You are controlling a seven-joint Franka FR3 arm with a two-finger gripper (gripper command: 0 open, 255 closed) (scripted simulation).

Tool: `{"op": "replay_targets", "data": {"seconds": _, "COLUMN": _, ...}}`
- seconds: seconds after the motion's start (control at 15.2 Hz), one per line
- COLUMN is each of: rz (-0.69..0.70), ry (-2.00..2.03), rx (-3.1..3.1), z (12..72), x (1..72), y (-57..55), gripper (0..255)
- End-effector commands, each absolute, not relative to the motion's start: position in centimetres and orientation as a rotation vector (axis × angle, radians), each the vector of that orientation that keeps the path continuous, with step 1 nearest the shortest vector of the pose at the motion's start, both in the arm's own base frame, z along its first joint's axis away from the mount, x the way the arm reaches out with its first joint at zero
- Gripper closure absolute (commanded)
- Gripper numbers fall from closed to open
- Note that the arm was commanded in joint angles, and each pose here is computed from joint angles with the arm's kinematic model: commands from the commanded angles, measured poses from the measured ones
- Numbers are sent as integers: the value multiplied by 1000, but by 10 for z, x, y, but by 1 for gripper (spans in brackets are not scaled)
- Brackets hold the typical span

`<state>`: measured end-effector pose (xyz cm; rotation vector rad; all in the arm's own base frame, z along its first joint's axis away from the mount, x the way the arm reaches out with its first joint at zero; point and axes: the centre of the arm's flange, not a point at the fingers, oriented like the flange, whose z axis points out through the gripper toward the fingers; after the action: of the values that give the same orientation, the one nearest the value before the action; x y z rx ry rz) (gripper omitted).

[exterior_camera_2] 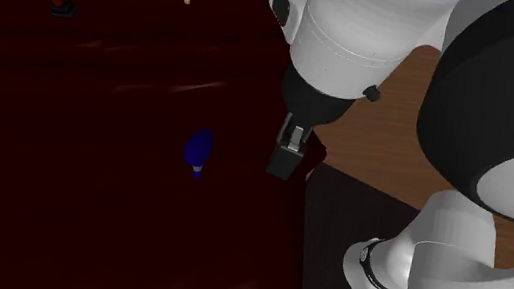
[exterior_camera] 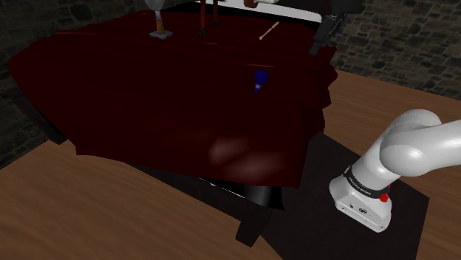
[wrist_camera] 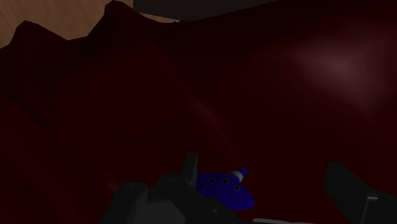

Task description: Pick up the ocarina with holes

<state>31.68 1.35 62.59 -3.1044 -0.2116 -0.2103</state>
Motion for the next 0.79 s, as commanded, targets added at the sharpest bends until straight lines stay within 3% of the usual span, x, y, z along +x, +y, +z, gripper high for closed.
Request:
{"op": "replay_targets", "data": {"seconds": 0.0, "rz": -210, "ry": -212, "rx": -3104, "z": 626, "x": 317, "y": 14, "gripper": 0}}
{"op": "replay_targets", "data": {"seconds": 0.73, "rz": 113, "ry": 664, "rx": -3127, "z": 551, "x": 468, "y": 56, "gripper": 0}}
